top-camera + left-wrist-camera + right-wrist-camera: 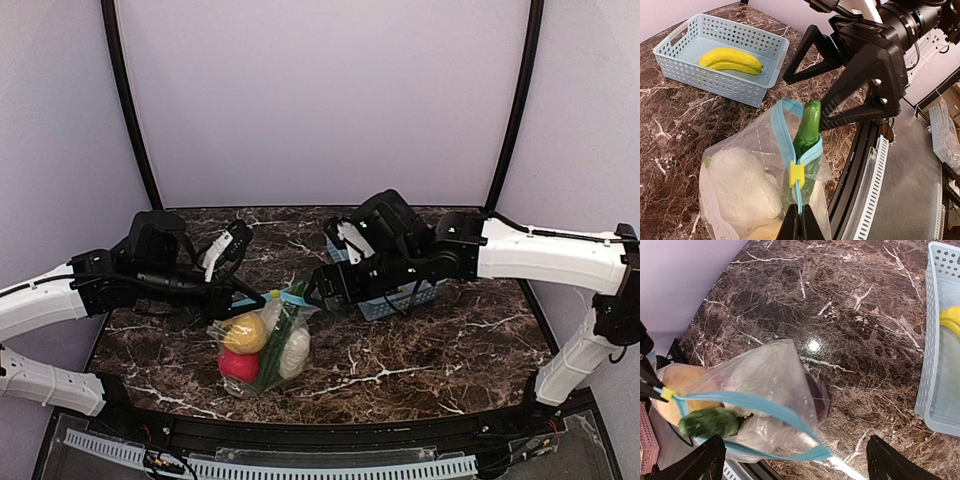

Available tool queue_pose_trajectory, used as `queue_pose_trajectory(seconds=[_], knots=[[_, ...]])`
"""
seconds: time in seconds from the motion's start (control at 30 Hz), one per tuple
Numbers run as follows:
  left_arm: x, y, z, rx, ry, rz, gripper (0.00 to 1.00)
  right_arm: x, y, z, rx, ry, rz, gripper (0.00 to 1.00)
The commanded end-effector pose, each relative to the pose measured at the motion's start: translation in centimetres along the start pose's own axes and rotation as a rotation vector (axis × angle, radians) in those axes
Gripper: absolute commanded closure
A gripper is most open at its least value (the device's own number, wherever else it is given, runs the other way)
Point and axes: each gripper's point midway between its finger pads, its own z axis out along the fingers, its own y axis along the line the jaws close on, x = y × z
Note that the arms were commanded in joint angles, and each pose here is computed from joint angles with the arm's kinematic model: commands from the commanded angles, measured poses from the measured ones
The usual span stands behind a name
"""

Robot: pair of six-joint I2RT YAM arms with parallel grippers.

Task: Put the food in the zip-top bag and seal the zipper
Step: Adjust the zipper food storage bag at the center of the board.

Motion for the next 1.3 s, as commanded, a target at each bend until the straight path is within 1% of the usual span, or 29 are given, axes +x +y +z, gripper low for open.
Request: queue_pose_trajectory(seconds=[0.0, 0.07, 0.17, 0.37, 0.47, 0.53, 0.57, 0.77, 0.83, 0.97, 1.13, 1.27], knots=[[-1.1, -1.1, -1.0, 0.04, -0.063, 0.026, 0.99, 0.4, -2.5, 1.3, 0.062, 0.032, 0.069, 0.04], [-1.1, -1.1, -1.0, 0.036, -0.064, 0.026, 0.99, 0.3, -2.5, 1.1, 0.056, 0.029, 0.06, 0.04], [-1.1, -0.9, -1.1, 0.025, -0.065, 0.025, 0.99, -0.5, -1.1, 0.0, -0.008, 0.013, 0.03, 0.02], [-1.1, -0.7, -1.1, 0.015, -0.064, 0.021, 0.99, -3.2, 1.1, -3.5, -0.08, -0.087, 0.015, 0.01], [-1.2, -0.7, -1.1, 0.014, -0.066, 0.023, 0.99, -3.9, 1.9, -4.0, -0.089, -0.111, 0.013, 0.01], [-1.2, -0.7, -1.1, 0.015, -0.067, 0.024, 0.99, -4.2, 2.4, -4.0, -0.089, -0.122, 0.009, 0.04], [-1.2, -0.7, -1.1, 0.015, -0.067, 0.025, 0.99, -4.3, 2.6, -3.9, -0.09, -0.122, 0.008, 0.07], [-1.1, -0.7, -1.1, 0.013, -0.063, 0.02, 0.99, -4.0, 4.4, -3.4, -0.134, -0.104, -0.005, 0.41], [-1.0, -0.7, -1.1, 0.011, -0.062, 0.019, 0.99, -3.7, 5.0, -3.1, -0.152, -0.095, -0.004, 0.5], [-1.0, -0.6, -1.1, 0.009, -0.062, 0.018, 0.99, -3.1, 6.0, -2.5, -0.181, -0.076, -0.003, 0.62], [-1.0, -0.6, -1.0, 0.012, -0.063, 0.02, 0.99, -2.5, 6.9, -1.6, -0.207, -0.056, -0.004, 0.72], [-1.0, -0.6, -1.0, 0.012, -0.062, 0.02, 0.99, -2.1, 6.8, -0.8, -0.203, -0.04, 0.001, 0.82]])
